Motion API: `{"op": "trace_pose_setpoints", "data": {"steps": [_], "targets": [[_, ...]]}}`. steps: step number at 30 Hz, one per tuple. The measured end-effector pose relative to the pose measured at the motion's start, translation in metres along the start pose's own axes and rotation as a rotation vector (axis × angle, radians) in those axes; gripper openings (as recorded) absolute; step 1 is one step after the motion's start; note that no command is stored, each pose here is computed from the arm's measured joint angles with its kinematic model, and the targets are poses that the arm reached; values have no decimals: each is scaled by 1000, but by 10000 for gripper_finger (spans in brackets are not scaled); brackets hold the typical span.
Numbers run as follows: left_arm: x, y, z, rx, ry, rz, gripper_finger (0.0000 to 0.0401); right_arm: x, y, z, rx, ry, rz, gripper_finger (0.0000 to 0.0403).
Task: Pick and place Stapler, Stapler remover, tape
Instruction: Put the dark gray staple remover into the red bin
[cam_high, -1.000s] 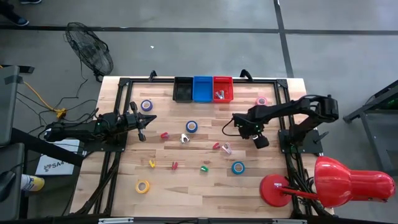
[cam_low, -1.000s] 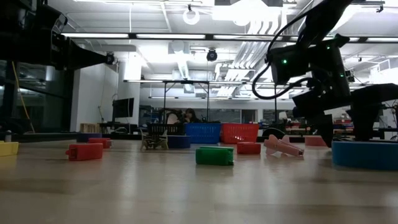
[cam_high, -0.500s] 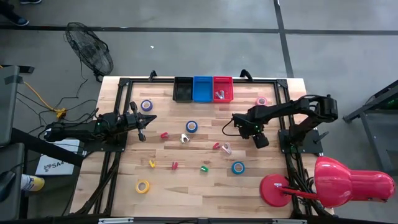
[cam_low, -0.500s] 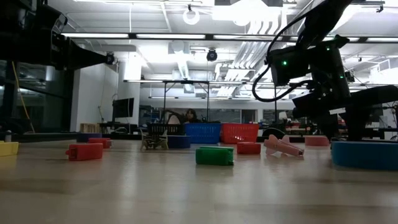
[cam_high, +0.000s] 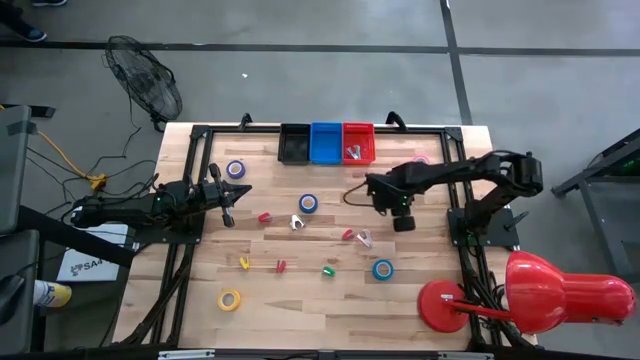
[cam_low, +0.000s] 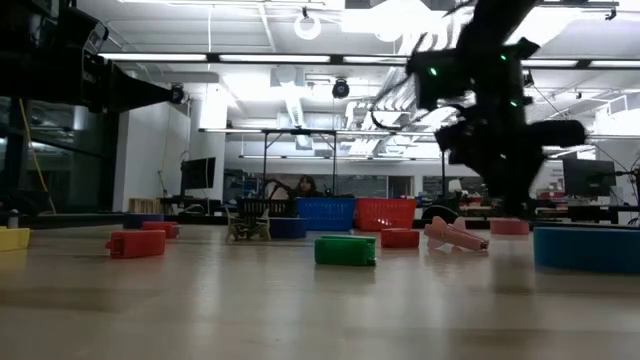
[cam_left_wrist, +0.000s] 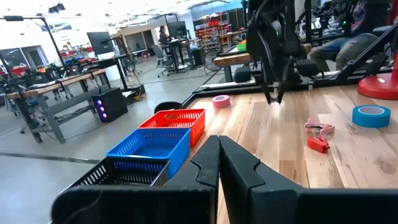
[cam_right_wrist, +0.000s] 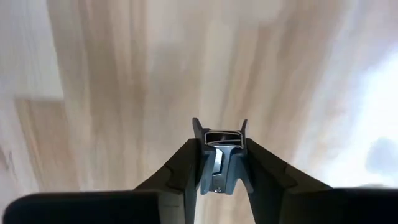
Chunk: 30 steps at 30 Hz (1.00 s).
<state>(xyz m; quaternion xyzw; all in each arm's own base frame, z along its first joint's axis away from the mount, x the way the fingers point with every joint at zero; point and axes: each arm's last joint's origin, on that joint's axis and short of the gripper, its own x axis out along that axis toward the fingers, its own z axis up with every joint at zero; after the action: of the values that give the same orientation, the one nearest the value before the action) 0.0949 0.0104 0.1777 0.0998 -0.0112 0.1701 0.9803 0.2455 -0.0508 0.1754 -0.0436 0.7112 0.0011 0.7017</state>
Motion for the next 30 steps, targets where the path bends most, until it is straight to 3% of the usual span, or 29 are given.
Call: {"op": "trace_pose_setpoints", "data": {"steps": [7,14,22,30], "targets": [[0,0,0,0,0,0,3,-34,-29,27,144,-228,-69,90],[0,0,0,0,0,0,3,-55,-70,35,415,-430,-126,90],[0,0,0,0,0,1,3,-49,-114,32,676,-564,-159,95],[0,0,0,0,0,0,3,-20,-154,26,909,-568,-146,99]]}}
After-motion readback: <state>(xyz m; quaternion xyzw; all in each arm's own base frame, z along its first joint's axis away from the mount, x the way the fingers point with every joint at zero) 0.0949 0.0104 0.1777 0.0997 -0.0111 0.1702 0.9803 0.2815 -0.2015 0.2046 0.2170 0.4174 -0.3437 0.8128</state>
